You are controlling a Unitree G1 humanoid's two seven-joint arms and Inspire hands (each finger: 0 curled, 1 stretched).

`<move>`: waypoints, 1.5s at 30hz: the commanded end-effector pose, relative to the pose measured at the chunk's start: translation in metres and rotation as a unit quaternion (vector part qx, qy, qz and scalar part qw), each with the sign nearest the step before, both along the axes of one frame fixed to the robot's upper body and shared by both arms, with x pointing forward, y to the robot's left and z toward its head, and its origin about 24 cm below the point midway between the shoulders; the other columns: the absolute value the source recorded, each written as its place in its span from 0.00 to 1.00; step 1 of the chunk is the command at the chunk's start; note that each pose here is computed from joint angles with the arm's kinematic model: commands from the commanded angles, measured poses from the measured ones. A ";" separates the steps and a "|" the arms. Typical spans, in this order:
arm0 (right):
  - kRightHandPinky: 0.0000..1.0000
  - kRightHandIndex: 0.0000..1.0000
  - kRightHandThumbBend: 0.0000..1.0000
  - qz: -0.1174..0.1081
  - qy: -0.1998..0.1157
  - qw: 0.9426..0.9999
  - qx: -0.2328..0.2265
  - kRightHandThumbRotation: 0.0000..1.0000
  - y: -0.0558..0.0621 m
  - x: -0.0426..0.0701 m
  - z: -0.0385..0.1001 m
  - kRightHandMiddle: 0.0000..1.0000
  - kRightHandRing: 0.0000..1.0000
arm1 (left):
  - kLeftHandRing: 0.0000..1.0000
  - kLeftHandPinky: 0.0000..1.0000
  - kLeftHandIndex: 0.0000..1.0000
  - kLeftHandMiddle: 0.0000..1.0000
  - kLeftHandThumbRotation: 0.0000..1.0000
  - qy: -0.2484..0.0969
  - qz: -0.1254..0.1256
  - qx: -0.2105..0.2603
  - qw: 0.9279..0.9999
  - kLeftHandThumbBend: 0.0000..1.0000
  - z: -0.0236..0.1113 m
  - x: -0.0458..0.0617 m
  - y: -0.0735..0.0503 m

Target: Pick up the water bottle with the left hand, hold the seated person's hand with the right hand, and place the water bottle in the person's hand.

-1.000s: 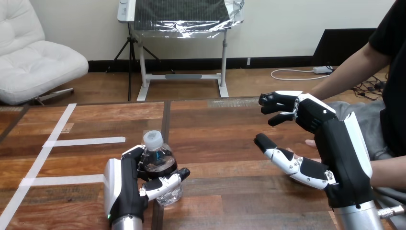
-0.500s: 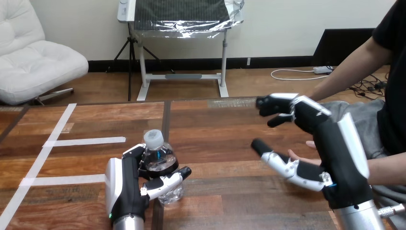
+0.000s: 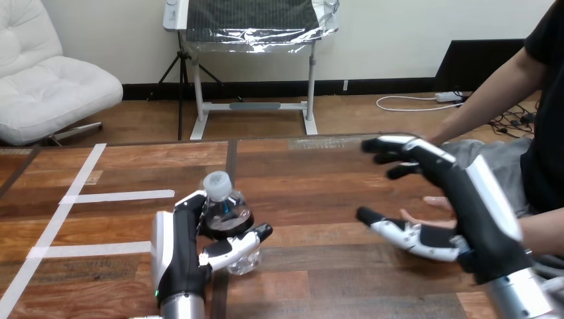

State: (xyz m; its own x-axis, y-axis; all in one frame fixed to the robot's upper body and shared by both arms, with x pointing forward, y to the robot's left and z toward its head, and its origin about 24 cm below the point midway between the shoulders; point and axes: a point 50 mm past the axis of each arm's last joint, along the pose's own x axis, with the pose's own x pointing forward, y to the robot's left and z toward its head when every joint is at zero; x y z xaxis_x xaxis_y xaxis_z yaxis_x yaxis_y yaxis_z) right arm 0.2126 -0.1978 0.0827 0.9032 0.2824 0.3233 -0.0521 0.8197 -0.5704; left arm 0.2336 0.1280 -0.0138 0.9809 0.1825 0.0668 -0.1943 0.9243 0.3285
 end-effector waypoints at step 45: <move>0.69 0.77 0.86 -0.056 0.051 0.950 -0.301 0.00 -0.051 0.024 0.047 0.80 0.78 | 0.43 0.41 0.48 0.45 0.00 -0.118 -0.052 -0.059 0.990 0.67 0.051 0.003 -0.020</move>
State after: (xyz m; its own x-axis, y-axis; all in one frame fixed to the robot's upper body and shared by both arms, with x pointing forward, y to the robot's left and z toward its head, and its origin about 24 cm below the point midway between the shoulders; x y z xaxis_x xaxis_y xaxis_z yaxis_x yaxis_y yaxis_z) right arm 0.2230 -0.2493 0.1023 0.9615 0.2715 -0.0416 -0.1532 0.4043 -0.9017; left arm 0.2272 0.1135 0.0100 0.9833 0.1181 0.1386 -0.1469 0.9641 0.2210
